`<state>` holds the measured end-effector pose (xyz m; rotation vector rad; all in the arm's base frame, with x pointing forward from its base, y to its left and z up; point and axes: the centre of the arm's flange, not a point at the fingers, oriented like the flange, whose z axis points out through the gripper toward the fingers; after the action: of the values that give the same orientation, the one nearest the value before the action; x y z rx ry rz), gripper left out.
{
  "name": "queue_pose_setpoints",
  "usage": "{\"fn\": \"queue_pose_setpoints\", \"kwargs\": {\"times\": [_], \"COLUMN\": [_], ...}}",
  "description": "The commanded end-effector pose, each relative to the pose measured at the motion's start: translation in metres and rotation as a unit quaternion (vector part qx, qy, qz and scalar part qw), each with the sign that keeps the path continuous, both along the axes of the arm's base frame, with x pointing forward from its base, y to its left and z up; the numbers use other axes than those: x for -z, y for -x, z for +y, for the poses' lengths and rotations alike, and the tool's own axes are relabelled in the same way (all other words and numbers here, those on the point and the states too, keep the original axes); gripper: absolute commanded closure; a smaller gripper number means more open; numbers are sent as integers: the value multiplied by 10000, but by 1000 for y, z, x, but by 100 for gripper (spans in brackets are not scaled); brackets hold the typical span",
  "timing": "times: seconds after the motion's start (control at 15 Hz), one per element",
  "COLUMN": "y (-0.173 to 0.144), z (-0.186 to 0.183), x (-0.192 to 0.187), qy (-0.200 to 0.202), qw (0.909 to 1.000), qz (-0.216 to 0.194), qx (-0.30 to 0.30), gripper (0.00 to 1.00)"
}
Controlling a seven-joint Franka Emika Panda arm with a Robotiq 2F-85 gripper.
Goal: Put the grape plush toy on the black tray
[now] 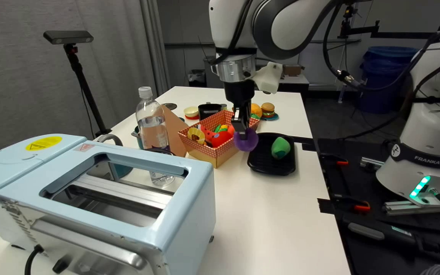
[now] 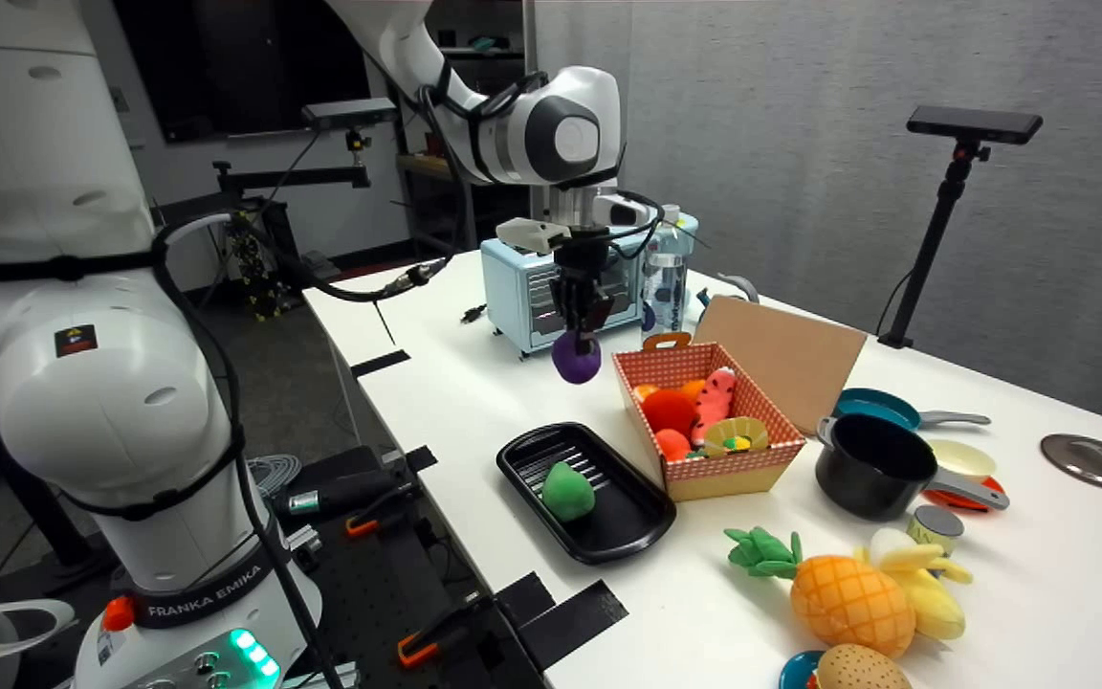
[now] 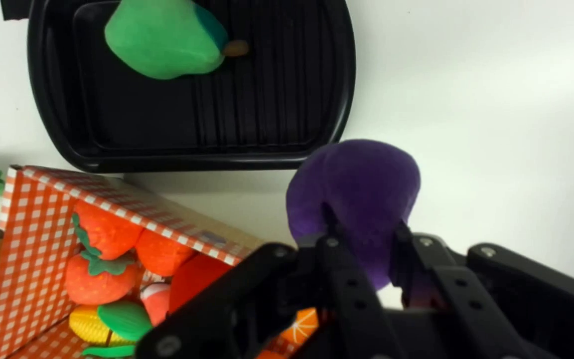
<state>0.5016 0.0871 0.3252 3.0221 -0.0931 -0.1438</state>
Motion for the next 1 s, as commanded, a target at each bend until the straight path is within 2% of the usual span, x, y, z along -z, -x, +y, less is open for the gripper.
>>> {"fn": "queue_pose_setpoints", "kwargs": {"times": [0.0,0.4,0.47,0.6,0.93], "y": [15,19,19,21,22], "z": [-18,-37,-38,-39,-40], "x": [6,14,16,17,18], "qy": [127,280,297,304,313], "qw": [9999,9995,9993,9992,9991], "qz": [-35,109,181,229,277], "qx": [-12,78,113,119,110], "gripper": [94,94,53,47,6]}}
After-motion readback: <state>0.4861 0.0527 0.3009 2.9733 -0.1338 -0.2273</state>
